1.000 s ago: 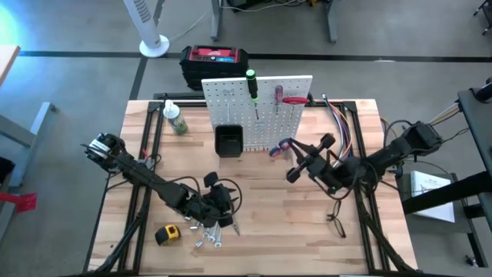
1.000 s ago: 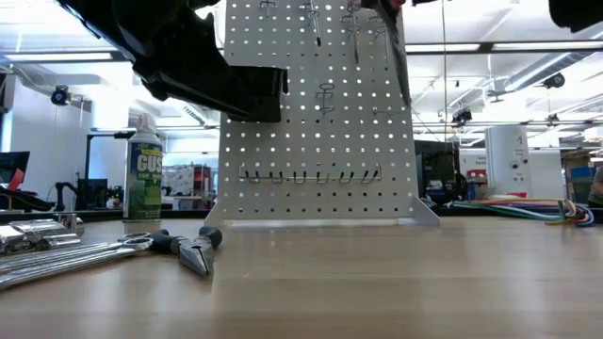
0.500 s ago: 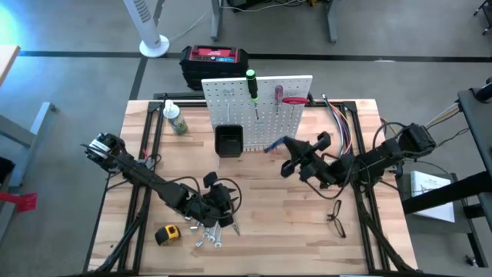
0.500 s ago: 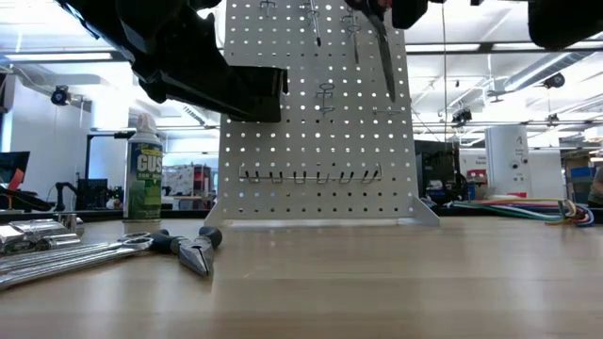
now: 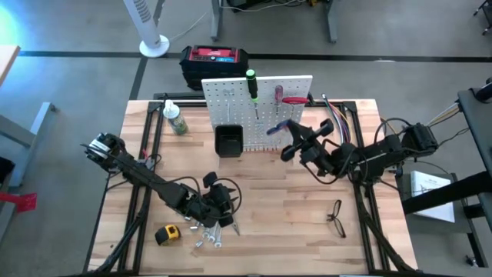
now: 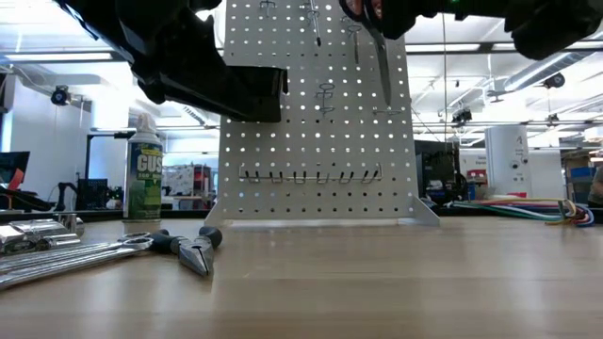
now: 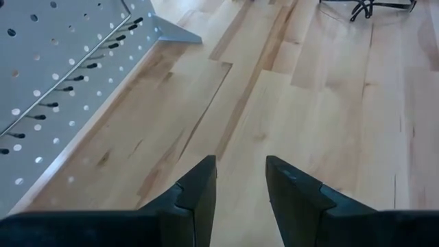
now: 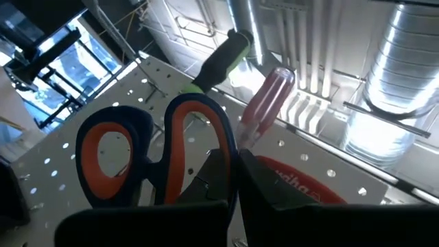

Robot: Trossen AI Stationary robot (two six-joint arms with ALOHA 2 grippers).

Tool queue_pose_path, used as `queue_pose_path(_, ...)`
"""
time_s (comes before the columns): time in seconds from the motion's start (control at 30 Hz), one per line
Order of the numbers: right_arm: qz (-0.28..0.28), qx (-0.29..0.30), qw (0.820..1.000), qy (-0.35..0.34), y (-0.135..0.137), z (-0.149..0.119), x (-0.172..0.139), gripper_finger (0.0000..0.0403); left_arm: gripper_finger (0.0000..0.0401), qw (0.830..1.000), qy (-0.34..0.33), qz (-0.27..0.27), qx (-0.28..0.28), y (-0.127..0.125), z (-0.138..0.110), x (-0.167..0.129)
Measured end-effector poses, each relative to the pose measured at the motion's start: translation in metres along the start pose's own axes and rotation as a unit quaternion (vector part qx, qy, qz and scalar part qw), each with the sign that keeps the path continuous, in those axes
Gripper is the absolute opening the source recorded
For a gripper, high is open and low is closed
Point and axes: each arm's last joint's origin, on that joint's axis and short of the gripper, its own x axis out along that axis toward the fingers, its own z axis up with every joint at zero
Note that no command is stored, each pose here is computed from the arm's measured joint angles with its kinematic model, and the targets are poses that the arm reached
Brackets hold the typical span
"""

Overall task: Hang tools onto peg board
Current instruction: Hang the blue scissors on the pegboard

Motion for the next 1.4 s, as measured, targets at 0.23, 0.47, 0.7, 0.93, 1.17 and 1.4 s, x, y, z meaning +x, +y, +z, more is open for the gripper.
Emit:
queue_pose_path(0.23, -0.003, 0.010, 1.000, 0.012, 0.001, -0.009, 0.002, 0.0000, 0.0117, 1.000, 0.001, 0.000, 0.004, 0.000, 0.000, 0.000)
queue_pose_path(0.47, 0.000, 0.035, 0.999, 0.040, 0.007, -0.020, 0.000, 0.0000, 0.0117, 1.000, 0.001, 0.001, 0.006, 0.000, 0.000, 0.000)
queue_pose_path(0.7, -0.012, 0.051, 0.993, 0.107, 0.010, -0.032, -0.009, 0.0000, 0.0117, 1.000, 0.002, 0.001, 0.006, 0.000, 0.000, 0.000)
queue_pose_path(0.93, 0.001, 0.060, 0.989, 0.137, 0.015, -0.044, -0.022, 0.0017, 0.0117, 1.000, 0.002, 0.002, 0.017, 0.001, 0.000, 0.000)
queue_pose_path(1.17, -0.014, 0.093, 0.982, 0.162, 0.015, -0.047, -0.024, 0.0073, 0.0117, 1.000, 0.002, 0.002, 0.017, 0.001, 0.000, 0.000)
queue_pose_path(1.4, -0.037, 0.124, 0.972, 0.198, 0.015, -0.046, -0.027, 0.0135, 0.0117, 1.000, 0.002, 0.002, 0.017, 0.000, 0.000, 0.000)
